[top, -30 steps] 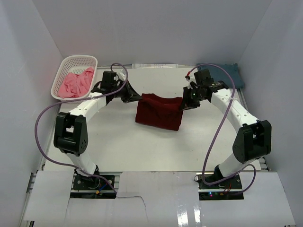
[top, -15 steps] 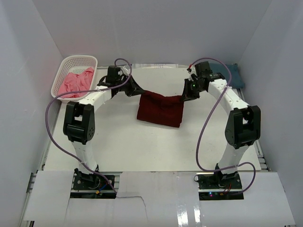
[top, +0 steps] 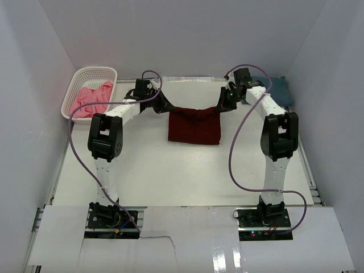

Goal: Fold and stack the t-shirts
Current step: Put the neatly folded tshirt into the bin with right arm, then smooth out wrinkles on the folded tshirt

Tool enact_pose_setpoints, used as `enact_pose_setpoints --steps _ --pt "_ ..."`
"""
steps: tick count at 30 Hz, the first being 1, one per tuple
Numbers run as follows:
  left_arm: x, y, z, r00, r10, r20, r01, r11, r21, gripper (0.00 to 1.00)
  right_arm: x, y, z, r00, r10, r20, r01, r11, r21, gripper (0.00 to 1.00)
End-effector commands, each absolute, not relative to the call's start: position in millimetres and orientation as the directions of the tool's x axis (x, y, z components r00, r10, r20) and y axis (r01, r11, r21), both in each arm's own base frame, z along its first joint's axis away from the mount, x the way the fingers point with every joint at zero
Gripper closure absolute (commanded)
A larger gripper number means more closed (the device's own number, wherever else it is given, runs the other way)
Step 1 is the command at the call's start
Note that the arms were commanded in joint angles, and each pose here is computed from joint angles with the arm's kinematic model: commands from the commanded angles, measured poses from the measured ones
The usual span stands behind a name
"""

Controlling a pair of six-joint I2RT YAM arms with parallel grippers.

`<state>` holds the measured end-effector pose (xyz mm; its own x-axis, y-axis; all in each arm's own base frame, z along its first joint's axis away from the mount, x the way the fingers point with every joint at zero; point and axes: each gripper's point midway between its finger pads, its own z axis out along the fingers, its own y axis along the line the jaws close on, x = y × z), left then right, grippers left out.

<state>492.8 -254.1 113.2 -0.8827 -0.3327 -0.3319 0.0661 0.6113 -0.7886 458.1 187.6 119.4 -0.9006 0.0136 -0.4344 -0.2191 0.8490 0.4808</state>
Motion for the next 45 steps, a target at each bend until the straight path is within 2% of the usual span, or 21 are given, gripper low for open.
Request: enact_pose_setpoints --steps 1,7,15,16,17,18,20,21,23,24,27,30,33,34,36,37,39,41,42,45 --pt "511.5 -250.8 114.6 -0.862 -0.355 -0.363 0.072 0.622 -0.779 0.97 489.5 184.7 128.4 -0.863 0.039 -0.503 -0.258 0.823 0.506 0.87" --pt "525.7 -246.2 96.5 -0.849 -0.394 -0.351 0.027 0.632 -0.774 0.96 520.8 172.3 104.3 -0.861 0.093 -0.500 -0.221 0.817 0.533 0.86" --pt "535.7 -231.2 92.3 -0.823 -0.434 -0.367 0.002 0.644 -0.765 0.95 543.0 170.2 102.8 -0.835 0.131 -0.534 -0.229 0.800 0.555 0.82" --pt "536.4 -229.8 93.8 -0.819 -0.439 -0.371 0.001 0.645 -0.764 0.93 543.4 170.6 103.0 -0.834 0.132 -0.535 -0.231 0.799 0.556 0.79" --pt "537.7 -228.8 96.6 -0.814 -0.442 -0.377 0.004 0.645 -0.764 0.86 543.8 170.3 104.3 -0.831 0.135 -0.539 -0.230 0.799 0.555 0.66" --pt "538.9 -227.7 98.7 -0.810 -0.446 -0.382 0.005 0.645 -0.764 0.67 543.9 170.0 105.8 -0.827 0.145 -0.542 -0.225 0.800 0.557 0.62" --pt "540.6 -227.4 108.0 -0.798 -0.449 -0.402 0.024 0.643 -0.765 0.57 544.8 169.0 110.7 -0.816 0.160 -0.556 -0.221 0.802 0.555 0.54" --pt "541.7 -226.7 110.8 -0.793 -0.451 -0.410 0.027 0.646 -0.763 0.47 548.4 169.3 115.5 -0.798 0.170 -0.578 -0.231 0.800 0.554 0.51" --pt "544.4 -226.4 119.3 -0.779 -0.455 -0.432 0.046 0.645 -0.763 0.33 546.2 166.3 126.0 -0.777 0.185 -0.602 -0.229 0.807 0.544 0.48" --pt "545.7 -225.2 129.9 -0.766 -0.458 -0.451 0.064 0.644 -0.763 0.30 549.8 167.1 146.4 -0.735 0.194 -0.650 -0.264 0.801 0.538 0.47" --pt "547.4 -227.7 162.0 -0.727 -0.442 -0.525 0.167 0.627 -0.760 0.19 542.9 165.4 160.3 -0.698 0.181 -0.693 -0.297 0.807 0.510 0.44" --pt "534.0 -225.8 184.9 -0.697 -0.426 -0.577 0.226 0.633 -0.741 0.19 537.6 163.6 164.8 -0.692 0.143 -0.708 -0.313 0.824 0.472 0.44" --pt "518.5 -234.2 199.4 -0.689 -0.391 -0.610 0.298 0.614 -0.731 0.19 520.1 176.9 155.9 -0.730 0.078 -0.679 -0.366 0.795 0.484 0.44" --pt "514.3 -238.9 198.7 -0.699 -0.377 -0.607 0.311 0.605 -0.734 0.19 516.6 183.7 154.3 -0.734 0.069 -0.675 -0.391 0.770 0.504 0.44" --pt "505.2 -255.5 200.5 -0.728 -0.344 -0.593 0.341 0.569 -0.749 0.21 509.5 197.0 144.5 -0.765 0.076 -0.640 -0.404 0.717 0.568 0.59" --pt "498.5 -264.6 194.1 -0.762 -0.316 -0.566 0.350 0.534 -0.770 0.22 503.6 208.7 146.6 -0.776 0.068 -0.626 -0.435 0.661 0.611 0.76" --pt "491.9 -283.7 195.7 -0.791 -0.283 -0.543 0.374 0.478 -0.795 0.28 501.1 223.2 143.2 -0.808 0.074 -0.585 -0.444 0.576 0.686 0.91" --pt "480.0 -303.3 181.6 -0.842 -0.219 -0.494 0.377 0.417 -0.827 0.32 501.1 233.8 136.3 -0.826 0.073 -0.559 -0.451 0.510 0.732 0.92" --pt "478.1 -309.1 179.0 -0.850 -0.202 -0.486 0.380 0.402 -0.833 0.33 492.9 243.1 139.5 -0.846 0.065 -0.528 -0.449 0.445 0.775 0.92" --pt "478.5 -321.6 173.9 -0.858 -0.182 -0.480 0.388 0.383 -0.838 0.37 482.5 257.9 134.0 -0.870 0.036 -0.492 -0.445 0.370 0.815 0.92"
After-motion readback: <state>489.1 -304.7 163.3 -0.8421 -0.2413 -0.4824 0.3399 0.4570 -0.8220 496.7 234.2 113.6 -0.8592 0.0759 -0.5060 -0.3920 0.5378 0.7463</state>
